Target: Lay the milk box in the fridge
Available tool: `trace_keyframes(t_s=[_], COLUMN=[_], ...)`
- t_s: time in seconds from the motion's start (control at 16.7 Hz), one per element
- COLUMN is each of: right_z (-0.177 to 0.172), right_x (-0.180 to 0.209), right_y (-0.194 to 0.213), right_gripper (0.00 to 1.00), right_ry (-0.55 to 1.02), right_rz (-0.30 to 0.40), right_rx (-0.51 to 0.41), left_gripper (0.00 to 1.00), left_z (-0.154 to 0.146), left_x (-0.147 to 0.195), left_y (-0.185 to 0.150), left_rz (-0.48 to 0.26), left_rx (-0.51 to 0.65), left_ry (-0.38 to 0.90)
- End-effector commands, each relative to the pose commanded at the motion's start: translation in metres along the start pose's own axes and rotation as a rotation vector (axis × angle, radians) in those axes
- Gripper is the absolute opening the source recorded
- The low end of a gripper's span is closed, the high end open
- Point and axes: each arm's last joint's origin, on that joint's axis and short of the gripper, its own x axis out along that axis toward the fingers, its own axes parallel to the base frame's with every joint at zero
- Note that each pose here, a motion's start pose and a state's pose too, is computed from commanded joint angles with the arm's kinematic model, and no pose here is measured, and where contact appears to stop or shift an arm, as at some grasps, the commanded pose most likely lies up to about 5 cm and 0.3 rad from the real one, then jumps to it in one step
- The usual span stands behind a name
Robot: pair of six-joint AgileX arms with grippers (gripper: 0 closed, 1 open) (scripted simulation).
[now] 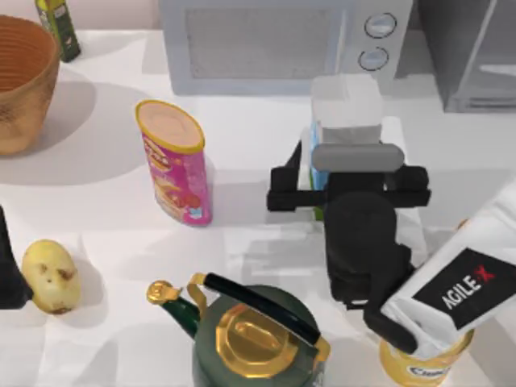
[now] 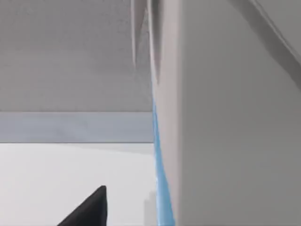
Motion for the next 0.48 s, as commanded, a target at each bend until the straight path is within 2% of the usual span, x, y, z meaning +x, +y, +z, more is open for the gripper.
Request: trace_keyframes(t_s=[0.48], right_z=[-0.016], right_x=[0.031], right_y=[-0.004], right_gripper=[1.00], right_ry=[0.004], right_rz=[-0.001], right_rx=[0.000], left_gripper=[1.00], left_z=[0.000], left_x=[0.000], left_y=[0.000], left_rz=[0.000], left_rx=[0.000], left_ry=[0.000])
